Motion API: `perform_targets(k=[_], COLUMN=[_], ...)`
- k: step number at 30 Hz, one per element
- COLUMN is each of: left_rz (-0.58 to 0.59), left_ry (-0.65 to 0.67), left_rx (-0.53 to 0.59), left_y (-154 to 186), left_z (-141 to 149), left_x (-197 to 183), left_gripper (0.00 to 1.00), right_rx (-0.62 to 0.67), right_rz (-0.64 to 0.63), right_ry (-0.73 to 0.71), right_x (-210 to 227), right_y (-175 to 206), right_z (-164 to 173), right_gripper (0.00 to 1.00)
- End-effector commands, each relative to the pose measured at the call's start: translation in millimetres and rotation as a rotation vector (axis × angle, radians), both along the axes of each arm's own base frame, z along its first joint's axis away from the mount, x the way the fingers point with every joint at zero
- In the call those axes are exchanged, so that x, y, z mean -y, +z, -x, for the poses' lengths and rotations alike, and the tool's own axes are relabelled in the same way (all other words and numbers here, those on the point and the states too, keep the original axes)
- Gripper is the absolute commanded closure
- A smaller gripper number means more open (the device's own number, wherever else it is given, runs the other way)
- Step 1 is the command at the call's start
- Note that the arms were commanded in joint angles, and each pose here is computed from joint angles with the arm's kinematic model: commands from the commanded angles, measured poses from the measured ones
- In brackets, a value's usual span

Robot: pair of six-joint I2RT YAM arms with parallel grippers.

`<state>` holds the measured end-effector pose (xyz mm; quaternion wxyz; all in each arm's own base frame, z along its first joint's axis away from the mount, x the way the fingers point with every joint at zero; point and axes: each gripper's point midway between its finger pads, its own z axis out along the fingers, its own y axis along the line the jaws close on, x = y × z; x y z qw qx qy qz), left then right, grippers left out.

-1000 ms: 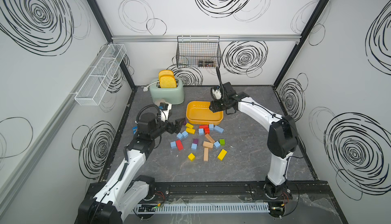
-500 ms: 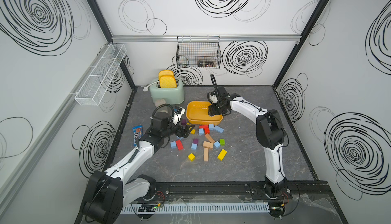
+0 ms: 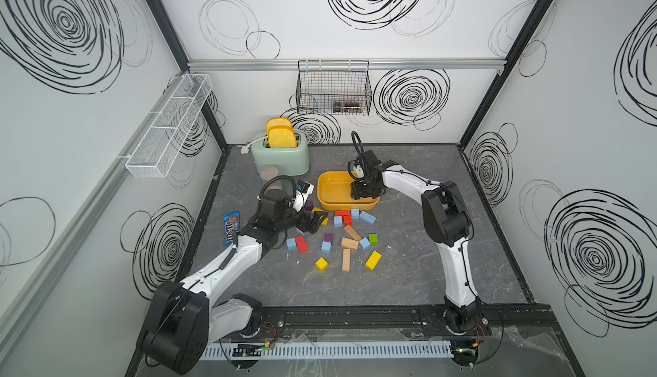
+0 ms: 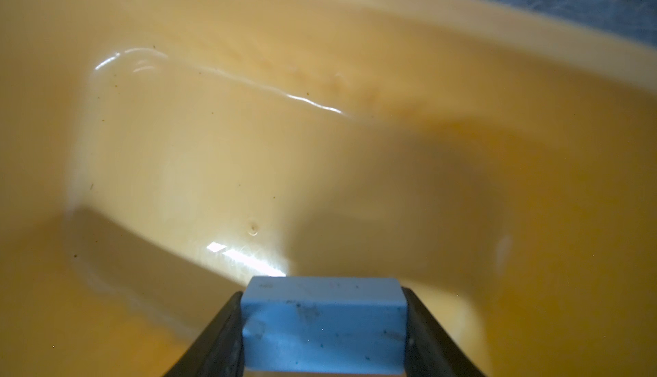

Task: Pick out the blue building blocks
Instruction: Place the building block in the storage box.

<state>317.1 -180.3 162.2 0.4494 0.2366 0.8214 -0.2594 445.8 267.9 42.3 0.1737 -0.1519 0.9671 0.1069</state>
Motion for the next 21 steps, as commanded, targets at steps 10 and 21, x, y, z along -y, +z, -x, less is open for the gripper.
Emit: perform_targets(k=[10,21], left_rz=[-0.022,-0.015], left_ry=[0.004,0.013], left_rx=[0.042,0.048], left_y=[4.1,10.2], left_z=[-4.1,-4.6], left_x=[0.1,-0.5], left_gripper=[0.04,0.04], right_rx=[0.019,0.057], right_rz=[-0.003,-0.060], right_ry=[-0.006,0.007], right_x=[-3.3,-13.4], right_y=[7.7,35.1], right_z=[-6.5,-7.2], right_gripper=[0.49,0.38])
